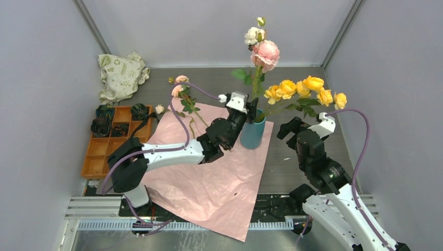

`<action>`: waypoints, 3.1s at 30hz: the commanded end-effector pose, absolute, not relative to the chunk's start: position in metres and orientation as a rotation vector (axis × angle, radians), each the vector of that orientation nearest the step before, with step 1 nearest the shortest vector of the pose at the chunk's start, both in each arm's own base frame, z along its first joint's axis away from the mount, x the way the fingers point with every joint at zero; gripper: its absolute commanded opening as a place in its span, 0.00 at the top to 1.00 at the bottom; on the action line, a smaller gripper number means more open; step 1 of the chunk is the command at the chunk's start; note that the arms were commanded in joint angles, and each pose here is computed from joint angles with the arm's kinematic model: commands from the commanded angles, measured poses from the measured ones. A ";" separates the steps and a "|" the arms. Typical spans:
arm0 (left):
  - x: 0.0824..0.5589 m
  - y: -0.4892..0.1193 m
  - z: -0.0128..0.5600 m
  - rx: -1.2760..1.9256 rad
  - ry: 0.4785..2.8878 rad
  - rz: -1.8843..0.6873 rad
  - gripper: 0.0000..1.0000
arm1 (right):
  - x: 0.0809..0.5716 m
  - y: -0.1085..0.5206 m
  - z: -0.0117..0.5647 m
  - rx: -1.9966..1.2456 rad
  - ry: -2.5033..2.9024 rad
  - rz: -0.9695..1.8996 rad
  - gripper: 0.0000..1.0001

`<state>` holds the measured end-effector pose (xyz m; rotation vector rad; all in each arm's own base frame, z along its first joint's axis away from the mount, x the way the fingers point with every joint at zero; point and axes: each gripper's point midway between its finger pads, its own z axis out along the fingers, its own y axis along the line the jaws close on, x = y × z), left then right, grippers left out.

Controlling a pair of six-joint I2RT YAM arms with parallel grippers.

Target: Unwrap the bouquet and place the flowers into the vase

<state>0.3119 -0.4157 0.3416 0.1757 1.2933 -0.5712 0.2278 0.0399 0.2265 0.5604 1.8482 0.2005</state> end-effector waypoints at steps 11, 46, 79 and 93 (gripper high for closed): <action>0.293 -0.356 0.341 0.006 1.391 -0.491 0.52 | 0.232 0.046 0.237 0.595 1.803 0.275 0.07; 0.421 -0.154 0.139 -1.204 2.269 -0.352 0.94 | 0.221 0.035 0.244 0.626 1.772 0.269 0.07; 0.440 -0.101 0.039 -1.574 2.365 0.041 0.68 | 0.225 0.035 0.233 0.593 1.798 0.226 0.07; 0.445 -0.098 0.100 -1.375 2.263 -0.115 1.00 | 0.226 0.037 0.232 0.600 1.799 0.235 0.07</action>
